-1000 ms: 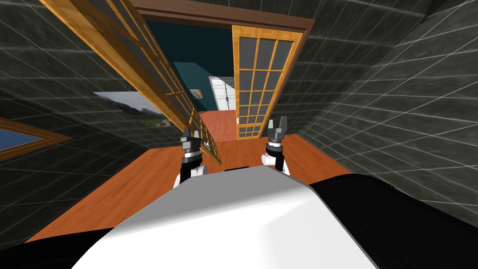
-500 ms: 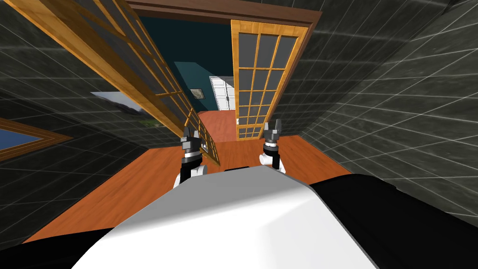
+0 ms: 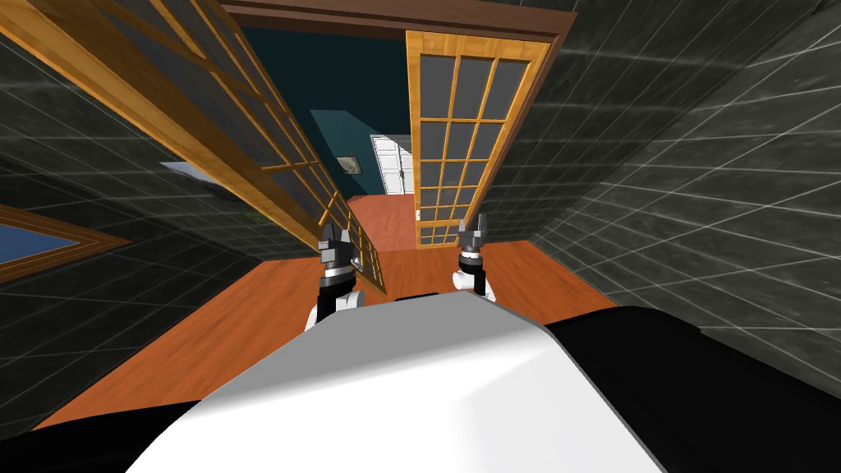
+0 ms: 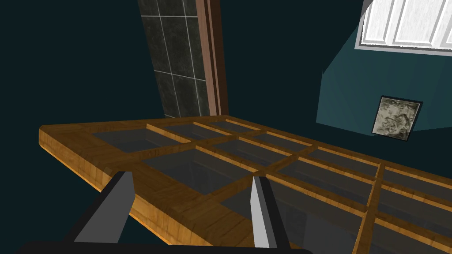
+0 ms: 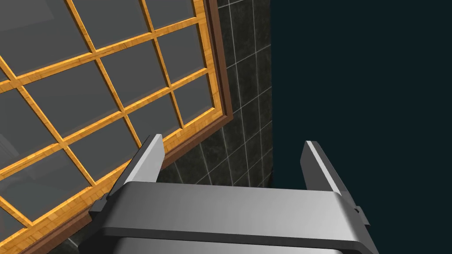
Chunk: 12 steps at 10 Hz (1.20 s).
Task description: Pull the door open
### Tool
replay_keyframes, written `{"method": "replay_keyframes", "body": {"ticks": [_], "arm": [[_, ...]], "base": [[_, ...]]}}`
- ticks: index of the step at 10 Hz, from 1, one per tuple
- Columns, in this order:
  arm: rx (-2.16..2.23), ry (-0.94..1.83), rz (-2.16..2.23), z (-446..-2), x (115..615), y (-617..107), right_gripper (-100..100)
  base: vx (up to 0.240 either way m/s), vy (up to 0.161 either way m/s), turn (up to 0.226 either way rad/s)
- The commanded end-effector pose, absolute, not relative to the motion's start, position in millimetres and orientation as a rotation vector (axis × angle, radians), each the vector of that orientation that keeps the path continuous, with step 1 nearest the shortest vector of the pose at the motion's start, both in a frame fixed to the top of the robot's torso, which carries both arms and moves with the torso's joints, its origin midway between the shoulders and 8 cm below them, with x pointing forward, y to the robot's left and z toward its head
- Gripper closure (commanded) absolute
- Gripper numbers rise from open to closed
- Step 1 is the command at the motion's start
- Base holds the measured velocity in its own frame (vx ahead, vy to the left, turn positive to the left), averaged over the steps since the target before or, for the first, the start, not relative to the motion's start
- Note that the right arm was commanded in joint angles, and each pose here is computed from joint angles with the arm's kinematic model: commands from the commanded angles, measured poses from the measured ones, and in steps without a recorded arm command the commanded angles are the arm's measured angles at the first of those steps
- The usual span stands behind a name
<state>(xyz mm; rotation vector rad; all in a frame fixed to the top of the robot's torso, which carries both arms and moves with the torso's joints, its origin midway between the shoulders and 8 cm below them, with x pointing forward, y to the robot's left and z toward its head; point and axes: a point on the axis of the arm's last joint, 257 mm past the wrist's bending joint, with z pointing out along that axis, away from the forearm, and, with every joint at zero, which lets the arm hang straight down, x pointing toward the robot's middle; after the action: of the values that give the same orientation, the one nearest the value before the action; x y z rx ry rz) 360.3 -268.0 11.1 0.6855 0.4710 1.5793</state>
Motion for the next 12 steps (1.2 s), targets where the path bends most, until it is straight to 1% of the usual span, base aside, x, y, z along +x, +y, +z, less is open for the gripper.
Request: {"method": "replay_keyframes", "body": {"ticks": [1, 12], "arm": [[0.721, 0.467, 1.622, 1, 368, -268, -100], [1.006, 0.42, 1.886, -81, 412, -254, -100]], "base": [[0.096, -0.055, 0.044], [0.082, -0.036, 0.047]]}}
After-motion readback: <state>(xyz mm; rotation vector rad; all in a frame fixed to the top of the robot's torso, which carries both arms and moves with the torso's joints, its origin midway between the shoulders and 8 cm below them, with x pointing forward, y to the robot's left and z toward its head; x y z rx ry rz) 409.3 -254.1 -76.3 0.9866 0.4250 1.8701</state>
